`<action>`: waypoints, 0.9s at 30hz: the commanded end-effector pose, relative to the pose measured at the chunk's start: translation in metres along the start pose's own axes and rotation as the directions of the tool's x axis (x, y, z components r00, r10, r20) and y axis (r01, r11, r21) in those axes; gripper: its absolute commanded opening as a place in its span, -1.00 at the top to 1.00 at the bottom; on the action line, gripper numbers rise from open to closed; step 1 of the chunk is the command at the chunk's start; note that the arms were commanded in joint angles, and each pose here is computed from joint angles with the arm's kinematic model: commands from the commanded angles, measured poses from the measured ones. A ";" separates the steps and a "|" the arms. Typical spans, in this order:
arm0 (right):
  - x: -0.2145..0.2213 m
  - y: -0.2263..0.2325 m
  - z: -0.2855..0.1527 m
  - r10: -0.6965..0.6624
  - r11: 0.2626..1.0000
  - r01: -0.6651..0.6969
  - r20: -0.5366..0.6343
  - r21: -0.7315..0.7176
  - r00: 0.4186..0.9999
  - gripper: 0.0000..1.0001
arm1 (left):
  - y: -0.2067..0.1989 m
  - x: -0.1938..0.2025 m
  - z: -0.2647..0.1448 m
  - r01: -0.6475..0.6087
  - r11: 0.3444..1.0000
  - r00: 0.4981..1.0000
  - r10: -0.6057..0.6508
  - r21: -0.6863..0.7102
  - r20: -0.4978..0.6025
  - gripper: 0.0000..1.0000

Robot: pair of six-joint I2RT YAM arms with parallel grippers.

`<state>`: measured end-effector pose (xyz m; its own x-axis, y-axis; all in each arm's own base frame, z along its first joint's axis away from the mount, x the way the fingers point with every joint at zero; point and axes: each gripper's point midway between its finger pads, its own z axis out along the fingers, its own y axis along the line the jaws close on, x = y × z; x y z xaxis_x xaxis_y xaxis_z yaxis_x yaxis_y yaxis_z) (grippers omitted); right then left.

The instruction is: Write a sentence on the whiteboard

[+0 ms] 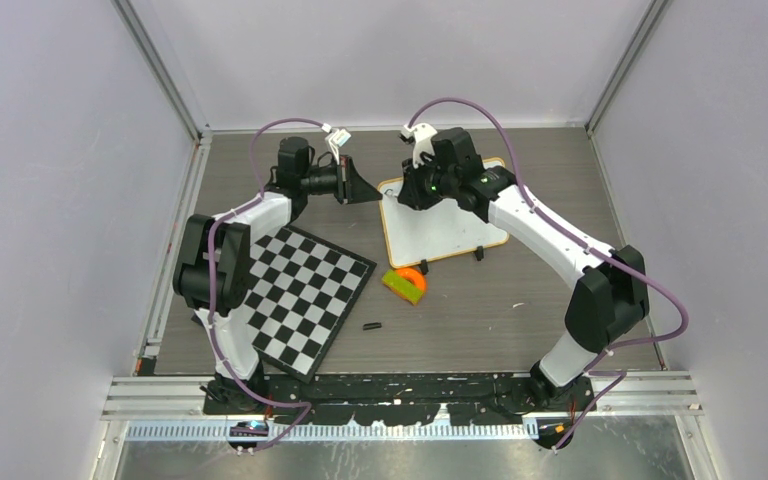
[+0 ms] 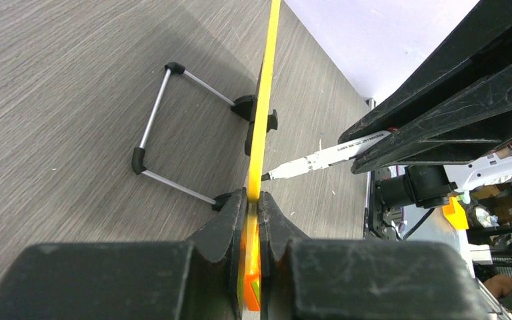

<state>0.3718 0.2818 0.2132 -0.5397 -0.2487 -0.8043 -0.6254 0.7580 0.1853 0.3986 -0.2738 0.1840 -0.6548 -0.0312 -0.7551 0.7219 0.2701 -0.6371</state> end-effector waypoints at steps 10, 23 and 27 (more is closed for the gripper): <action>0.007 -0.013 -0.011 -0.049 0.997 0.049 0.000 0.066 0.999 0.99 | -0.017 -0.012 0.000 -0.069 0.996 0.997 0.067 0.057 0.023 1.00; 0.023 -0.017 -0.016 -0.036 0.996 0.038 -0.030 0.075 0.999 0.99 | -0.015 -0.010 0.000 -0.064 0.997 0.998 0.063 0.050 0.023 1.00; 0.027 -0.007 -0.010 -0.029 0.999 0.031 -0.047 0.033 0.998 0.99 | -0.014 -0.010 0.000 -0.062 0.997 0.998 0.061 0.048 0.023 1.00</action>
<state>0.3567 0.2615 0.1877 -0.5684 -0.3015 -0.7655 -0.6096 0.7792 0.1457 0.3994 -0.2736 0.1835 -0.6489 -0.0348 -0.7601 0.7256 0.2723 -0.6319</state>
